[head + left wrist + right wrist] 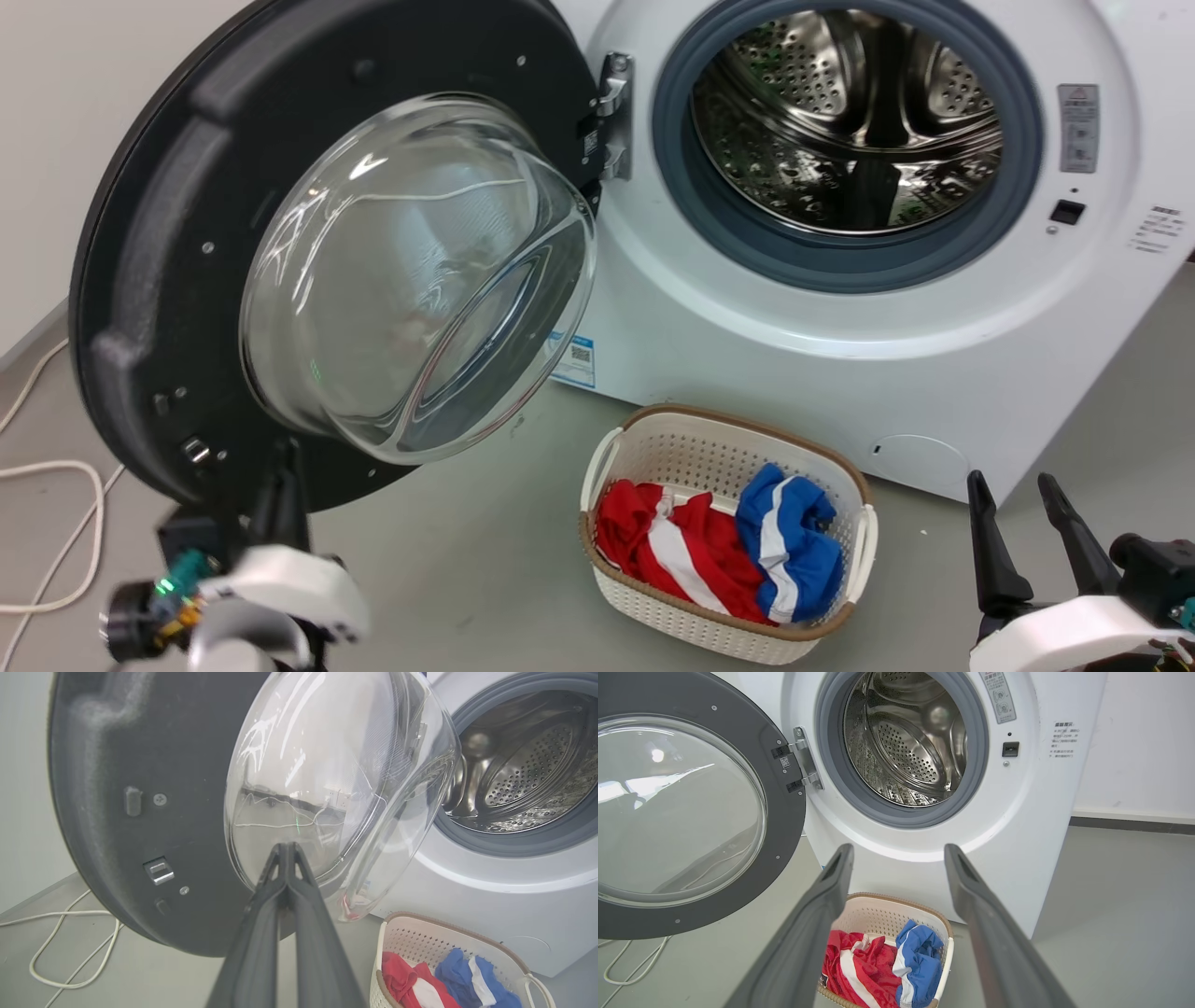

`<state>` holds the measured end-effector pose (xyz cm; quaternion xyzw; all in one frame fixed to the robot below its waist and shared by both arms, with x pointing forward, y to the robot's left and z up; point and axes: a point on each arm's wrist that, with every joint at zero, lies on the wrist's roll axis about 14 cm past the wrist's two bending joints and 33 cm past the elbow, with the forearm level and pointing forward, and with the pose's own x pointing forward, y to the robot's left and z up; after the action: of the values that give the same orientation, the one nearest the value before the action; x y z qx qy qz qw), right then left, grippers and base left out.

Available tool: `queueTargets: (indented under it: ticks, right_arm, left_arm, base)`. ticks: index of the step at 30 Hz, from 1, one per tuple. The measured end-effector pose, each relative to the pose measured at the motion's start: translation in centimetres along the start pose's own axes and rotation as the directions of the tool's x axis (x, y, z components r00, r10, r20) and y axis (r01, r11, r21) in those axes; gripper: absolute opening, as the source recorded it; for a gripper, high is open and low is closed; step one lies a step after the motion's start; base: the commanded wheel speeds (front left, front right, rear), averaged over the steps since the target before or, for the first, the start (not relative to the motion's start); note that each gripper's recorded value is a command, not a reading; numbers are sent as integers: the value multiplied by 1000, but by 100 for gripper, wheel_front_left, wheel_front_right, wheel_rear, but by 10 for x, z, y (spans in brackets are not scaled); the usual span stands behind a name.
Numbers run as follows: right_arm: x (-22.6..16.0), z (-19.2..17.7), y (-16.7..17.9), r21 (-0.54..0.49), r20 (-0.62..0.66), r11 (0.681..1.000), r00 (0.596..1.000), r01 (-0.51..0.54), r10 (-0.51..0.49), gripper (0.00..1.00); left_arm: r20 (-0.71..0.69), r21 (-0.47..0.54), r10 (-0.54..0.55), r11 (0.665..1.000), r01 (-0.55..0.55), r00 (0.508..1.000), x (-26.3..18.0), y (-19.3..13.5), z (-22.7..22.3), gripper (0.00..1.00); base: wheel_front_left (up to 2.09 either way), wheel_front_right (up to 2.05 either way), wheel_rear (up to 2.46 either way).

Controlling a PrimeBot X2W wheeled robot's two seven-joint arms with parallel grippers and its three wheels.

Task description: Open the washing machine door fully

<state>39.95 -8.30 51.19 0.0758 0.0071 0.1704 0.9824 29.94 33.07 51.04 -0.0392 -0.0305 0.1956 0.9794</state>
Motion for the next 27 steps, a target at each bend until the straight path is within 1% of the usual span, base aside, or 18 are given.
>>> queueTargets:
  ticks: [6,8,10,13,15,20,21,22,23,24,25,26,27]
  right_arm:
    - [-17,6,-12,-19,1,999,999,42,-42,100]
    - [-22,9,-17,-29,6,998,998,61,-61,100]
    - [-28,12,-23,-36,11,996,997,82,-81,100]
    - [-37,17,-32,-50,16,992,993,115,-114,100]
    - [-44,20,-40,-54,26,988,990,142,-141,100]
    - [-65,24,-60,-55,35,975,976,217,-215,100]
    - [-69,22,-62,-55,30,972,974,228,-227,100]
    - [-73,20,-65,-55,24,969,971,240,-239,100]
    - [-77,20,-68,-54,22,966,968,251,-250,100]
    - [-79,20,-70,-53,23,965,966,258,-258,100]
    - [-81,20,-71,-52,23,963,964,264,-263,100]
    - [-83,19,-72,-51,22,961,963,270,-270,100]
    - [-84,19,-73,-51,21,960,962,274,-274,100]
  left_arm:
    - [-17,-66,-112,992,111,994,-25,-55,-14,0]
    - [-23,-126,-157,980,153,987,-28,-76,-15,0]
    - [-25,-123,-225,968,221,974,-29,-98,-15,0]
    - [-28,-134,-297,947,291,954,-29,-123,-16,0]
    - [-26,-138,-336,934,329,942,-26,-139,-15,0]
    - [-29,-99,-421,904,416,907,-16,-169,-16,0]
    - [-31,-95,-434,898,429,900,-15,-174,-17,5]
    - [-32,-92,-445,893,441,895,-13,-179,-18,24]
    - [-38,-86,-456,888,452,889,-13,-184,-20,40]
    - [-45,-86,-462,885,457,886,-12,-186,-22,48]
    - [-49,-92,-465,884,459,884,-11,-188,-24,62]
    - [-53,-95,-465,883,459,884,-11,-190,-25,87]
    - [-54,-94,-466,883,461,883,-10,-191,-26,87]
  base:
    - [0,0,0]
    - [0,0,0]
    - [0,0,0]
    - [0,0,0]
    - [0,0,0]
    - [0,0,0]
    - [0,0,0]
    - [0,0,0]
    - [0,0,0]
    - [0,0,0]
    - [0,0,0]
    - [0,0,0]
    - [0,0,0]
